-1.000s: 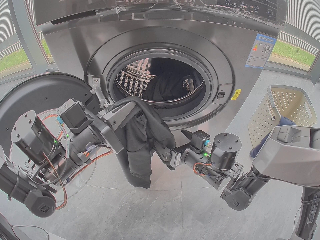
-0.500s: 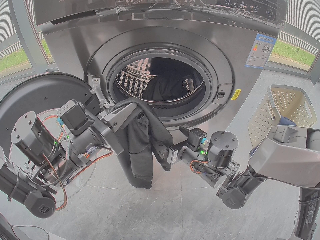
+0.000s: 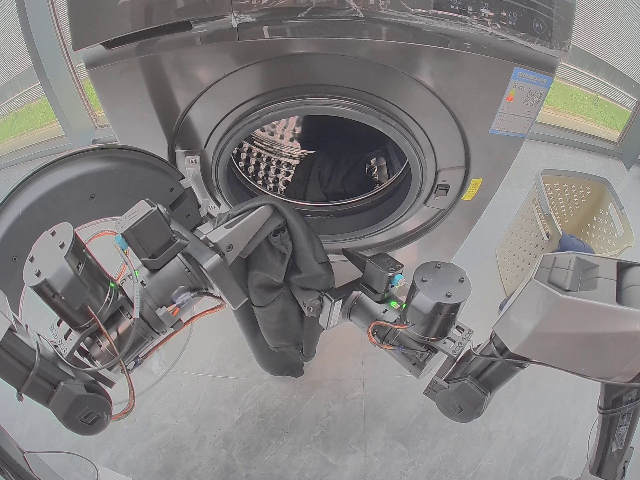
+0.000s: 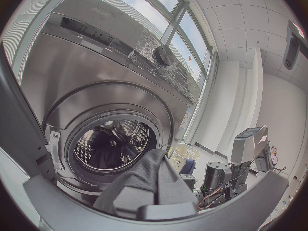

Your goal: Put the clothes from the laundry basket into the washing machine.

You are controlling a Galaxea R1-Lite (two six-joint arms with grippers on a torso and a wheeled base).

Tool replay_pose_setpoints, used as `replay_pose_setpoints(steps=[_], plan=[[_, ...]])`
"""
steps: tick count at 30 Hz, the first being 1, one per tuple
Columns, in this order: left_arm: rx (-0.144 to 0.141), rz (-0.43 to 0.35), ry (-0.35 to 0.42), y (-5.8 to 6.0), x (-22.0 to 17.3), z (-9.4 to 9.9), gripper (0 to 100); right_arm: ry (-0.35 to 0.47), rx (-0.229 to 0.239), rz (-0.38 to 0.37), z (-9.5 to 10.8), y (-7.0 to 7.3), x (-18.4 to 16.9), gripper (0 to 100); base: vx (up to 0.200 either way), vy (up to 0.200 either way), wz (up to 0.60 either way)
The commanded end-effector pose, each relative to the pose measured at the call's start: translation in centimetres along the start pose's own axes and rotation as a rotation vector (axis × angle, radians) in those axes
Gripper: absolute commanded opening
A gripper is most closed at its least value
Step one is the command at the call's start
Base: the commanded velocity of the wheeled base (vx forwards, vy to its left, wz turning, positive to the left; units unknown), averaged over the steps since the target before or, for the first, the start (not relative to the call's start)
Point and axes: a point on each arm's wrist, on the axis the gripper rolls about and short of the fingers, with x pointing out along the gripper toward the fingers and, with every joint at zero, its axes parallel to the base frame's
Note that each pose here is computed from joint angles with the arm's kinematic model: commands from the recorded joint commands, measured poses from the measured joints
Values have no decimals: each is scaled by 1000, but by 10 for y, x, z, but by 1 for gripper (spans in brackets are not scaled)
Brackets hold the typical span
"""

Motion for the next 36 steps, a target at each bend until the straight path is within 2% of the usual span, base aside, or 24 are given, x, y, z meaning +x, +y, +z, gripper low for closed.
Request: replay_pose_setpoints(steps=[1,5,10,16,18,19,21,25,26,30,36], plan=[[0,1,3,0,0,-1,0,-11,6,3,3,1,1,0,0,0,0],[-3,2,7,0,0,-2,0,-26,7,5,11,2,-3,0,0,0,0],[-7,-1,24,1,0,-6,0,-56,11,7,39,2,-23,0,0,0,0],[-16,-39,17,-5,5,-6,0,-107,17,16,73,3,-50,0,0,0,0],[-24,-54,22,-5,9,-9,0,-103,17,16,74,3,-55,0,0,0,0],[-41,-74,34,-5,15,-15,0,-92,16,17,76,2,-64,0,0,0,0],[-59,-89,43,-5,22,-21,0,-78,14,18,74,2,-70,0,0,0,0],[-86,-95,38,-5,29,-24,0,-70,13,25,74,4,-79,0,0,0,0],[-101,-97,36,-5,31,-24,100,-71,13,24,75,3,-81,0,0,0,0],[-144,-113,53,-7,31,-28,100,-101,17,31,84,4,-84,0,0,0,0],[-164,-83,150,-3,23,-52,100,-153,26,36,99,5,-86,0,0,0,0]])
